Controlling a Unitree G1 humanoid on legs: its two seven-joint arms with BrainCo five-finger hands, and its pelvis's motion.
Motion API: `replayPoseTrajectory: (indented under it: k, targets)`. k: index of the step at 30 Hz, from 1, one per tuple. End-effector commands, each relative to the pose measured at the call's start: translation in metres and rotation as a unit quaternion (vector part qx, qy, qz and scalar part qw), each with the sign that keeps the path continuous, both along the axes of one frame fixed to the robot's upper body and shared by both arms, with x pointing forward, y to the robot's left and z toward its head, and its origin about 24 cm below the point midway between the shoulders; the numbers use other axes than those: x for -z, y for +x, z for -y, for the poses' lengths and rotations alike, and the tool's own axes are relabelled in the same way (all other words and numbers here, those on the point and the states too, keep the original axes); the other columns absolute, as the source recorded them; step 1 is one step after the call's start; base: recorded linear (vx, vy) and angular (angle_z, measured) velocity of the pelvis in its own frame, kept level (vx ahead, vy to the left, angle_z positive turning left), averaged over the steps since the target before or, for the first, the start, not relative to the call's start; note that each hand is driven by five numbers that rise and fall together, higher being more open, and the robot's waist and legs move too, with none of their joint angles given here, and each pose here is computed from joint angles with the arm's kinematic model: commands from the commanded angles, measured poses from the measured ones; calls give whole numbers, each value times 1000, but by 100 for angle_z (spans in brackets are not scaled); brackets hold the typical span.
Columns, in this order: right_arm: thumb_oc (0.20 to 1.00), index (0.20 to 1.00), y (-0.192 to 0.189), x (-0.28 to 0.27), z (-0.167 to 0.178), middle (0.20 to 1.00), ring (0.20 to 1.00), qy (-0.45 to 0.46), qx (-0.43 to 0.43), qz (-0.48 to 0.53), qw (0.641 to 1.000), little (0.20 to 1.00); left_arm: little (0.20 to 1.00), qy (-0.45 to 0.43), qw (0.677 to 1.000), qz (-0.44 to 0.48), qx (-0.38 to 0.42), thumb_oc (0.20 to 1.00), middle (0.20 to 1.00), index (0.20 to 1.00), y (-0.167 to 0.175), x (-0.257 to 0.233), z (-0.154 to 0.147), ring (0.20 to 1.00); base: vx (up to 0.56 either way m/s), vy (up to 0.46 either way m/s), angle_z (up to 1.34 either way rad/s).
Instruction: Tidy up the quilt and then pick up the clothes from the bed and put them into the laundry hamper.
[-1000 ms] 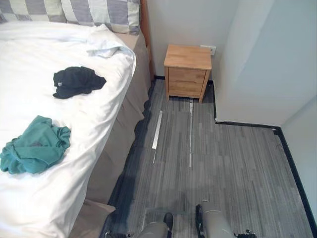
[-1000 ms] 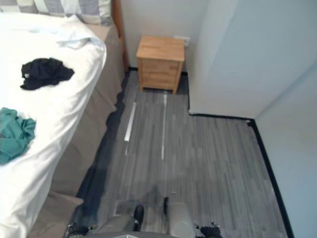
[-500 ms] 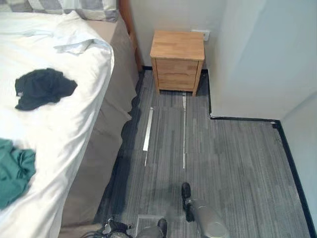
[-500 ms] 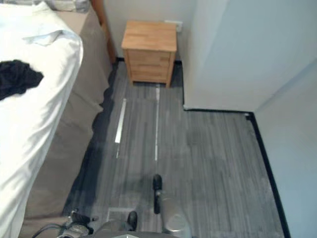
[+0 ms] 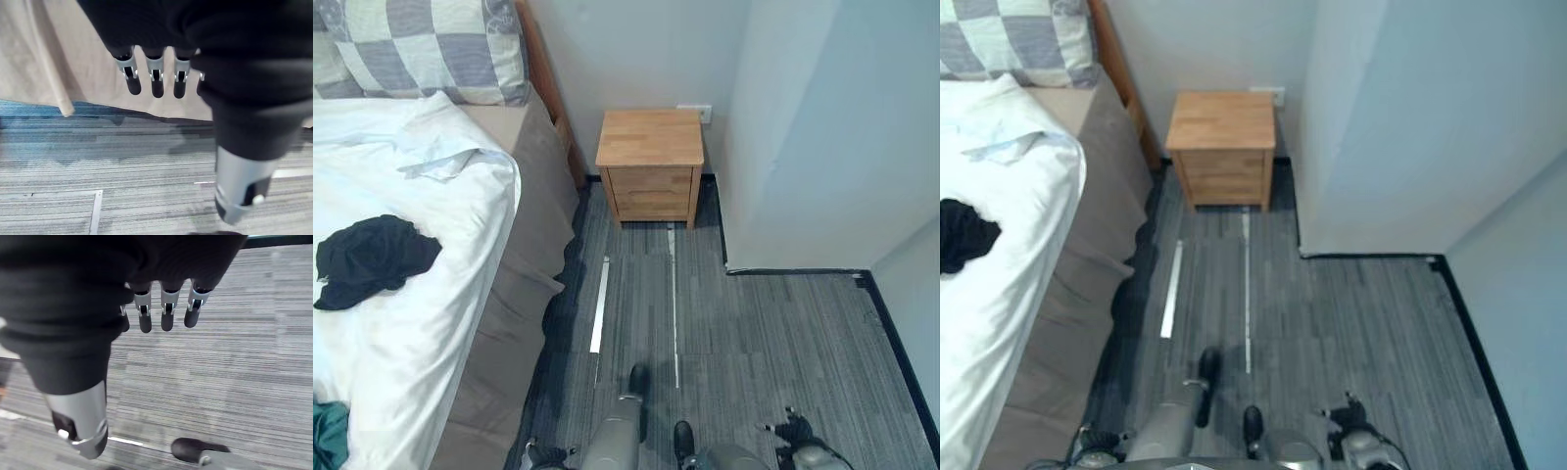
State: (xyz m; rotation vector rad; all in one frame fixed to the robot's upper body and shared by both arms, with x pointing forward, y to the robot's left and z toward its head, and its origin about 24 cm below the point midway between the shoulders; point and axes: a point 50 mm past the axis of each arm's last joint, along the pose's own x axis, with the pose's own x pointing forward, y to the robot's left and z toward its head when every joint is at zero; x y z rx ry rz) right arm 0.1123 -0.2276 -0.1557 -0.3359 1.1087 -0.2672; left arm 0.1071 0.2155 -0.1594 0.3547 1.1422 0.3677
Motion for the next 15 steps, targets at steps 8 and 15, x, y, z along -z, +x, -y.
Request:
replayPoseTrajectory:
  k: [8, 15]
  targets:
    - [1000, 1000, -63, 10, 12, 1000, 1000, -26, 95, -81, 992, 1000, 1000, -29, 999, 0, -44, 1000, 1000, 1000, -9, 4, 9, 1000, 460, 260, -40]
    - [1000, 1000, -49, 12, -6, 1000, 1000, 11, 72, -58, 996, 1000, 1000, -18, 998, -28, -47, 1000, 1000, 1000, -13, 4, 1, 1000, 292, 264, -27]
